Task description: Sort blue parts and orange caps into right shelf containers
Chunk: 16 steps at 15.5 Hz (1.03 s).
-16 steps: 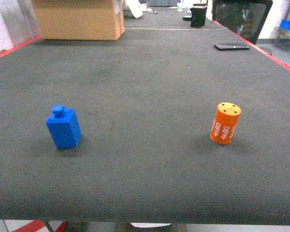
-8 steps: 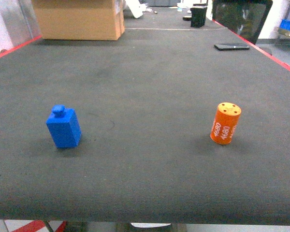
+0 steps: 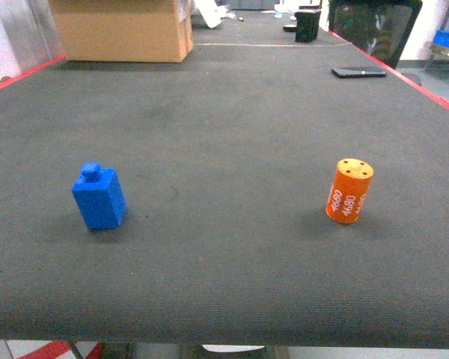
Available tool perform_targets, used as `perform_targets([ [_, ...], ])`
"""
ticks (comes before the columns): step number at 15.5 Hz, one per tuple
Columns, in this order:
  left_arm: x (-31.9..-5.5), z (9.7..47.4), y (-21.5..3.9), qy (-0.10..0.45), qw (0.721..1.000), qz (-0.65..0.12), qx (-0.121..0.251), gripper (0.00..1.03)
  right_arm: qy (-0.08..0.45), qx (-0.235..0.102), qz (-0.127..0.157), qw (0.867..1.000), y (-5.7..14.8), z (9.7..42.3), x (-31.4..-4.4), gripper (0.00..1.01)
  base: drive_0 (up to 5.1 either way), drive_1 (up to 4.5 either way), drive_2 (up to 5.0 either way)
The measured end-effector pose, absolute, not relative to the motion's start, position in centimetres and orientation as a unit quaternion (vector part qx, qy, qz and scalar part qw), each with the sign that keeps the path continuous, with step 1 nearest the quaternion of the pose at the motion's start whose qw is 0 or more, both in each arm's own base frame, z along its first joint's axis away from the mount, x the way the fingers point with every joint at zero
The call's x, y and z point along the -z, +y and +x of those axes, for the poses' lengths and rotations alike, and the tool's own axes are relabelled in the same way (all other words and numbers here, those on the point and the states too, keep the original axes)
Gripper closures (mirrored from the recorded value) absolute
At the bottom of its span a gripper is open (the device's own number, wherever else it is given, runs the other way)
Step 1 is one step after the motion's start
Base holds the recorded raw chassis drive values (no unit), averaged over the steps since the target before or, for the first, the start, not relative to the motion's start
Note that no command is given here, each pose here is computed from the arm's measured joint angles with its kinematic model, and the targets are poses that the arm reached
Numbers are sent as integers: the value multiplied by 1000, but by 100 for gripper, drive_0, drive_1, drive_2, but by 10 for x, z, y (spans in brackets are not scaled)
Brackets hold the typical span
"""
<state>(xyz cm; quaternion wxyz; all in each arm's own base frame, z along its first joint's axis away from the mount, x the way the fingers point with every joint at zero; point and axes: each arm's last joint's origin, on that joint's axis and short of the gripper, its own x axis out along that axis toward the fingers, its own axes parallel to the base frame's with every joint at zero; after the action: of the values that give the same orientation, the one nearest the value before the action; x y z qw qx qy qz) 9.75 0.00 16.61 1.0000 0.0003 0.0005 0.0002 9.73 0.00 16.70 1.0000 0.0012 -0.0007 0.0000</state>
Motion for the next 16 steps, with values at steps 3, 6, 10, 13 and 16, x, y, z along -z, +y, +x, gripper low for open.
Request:
perform_targets([
  [3, -166, 98, 0, 0, 1000, 0, 0, 5, -1, 0, 1, 1000, 0, 97, -167, 3, 0, 0, 0],
  [6, -166, 98, 0, 0, 1000, 0, 0, 5, -1, 0, 1, 1000, 0, 97, -167, 3, 0, 0, 0],
  [10, -166, 98, 0, 0, 1000, 0, 0, 5, -1, 0, 1, 1000, 0, 97, -167, 3, 0, 0, 0],
  [13, -166, 117, -15, 60, 993, -7, -97, 5, 47, 48, -22, 997, 24, 113, -163, 3, 0, 0, 0],
  [16, -179, 165, -23, 27, 995, -23, -88, 5, 27, 1, -12, 1000, 53, 155, -178, 3, 0, 0, 0],
])
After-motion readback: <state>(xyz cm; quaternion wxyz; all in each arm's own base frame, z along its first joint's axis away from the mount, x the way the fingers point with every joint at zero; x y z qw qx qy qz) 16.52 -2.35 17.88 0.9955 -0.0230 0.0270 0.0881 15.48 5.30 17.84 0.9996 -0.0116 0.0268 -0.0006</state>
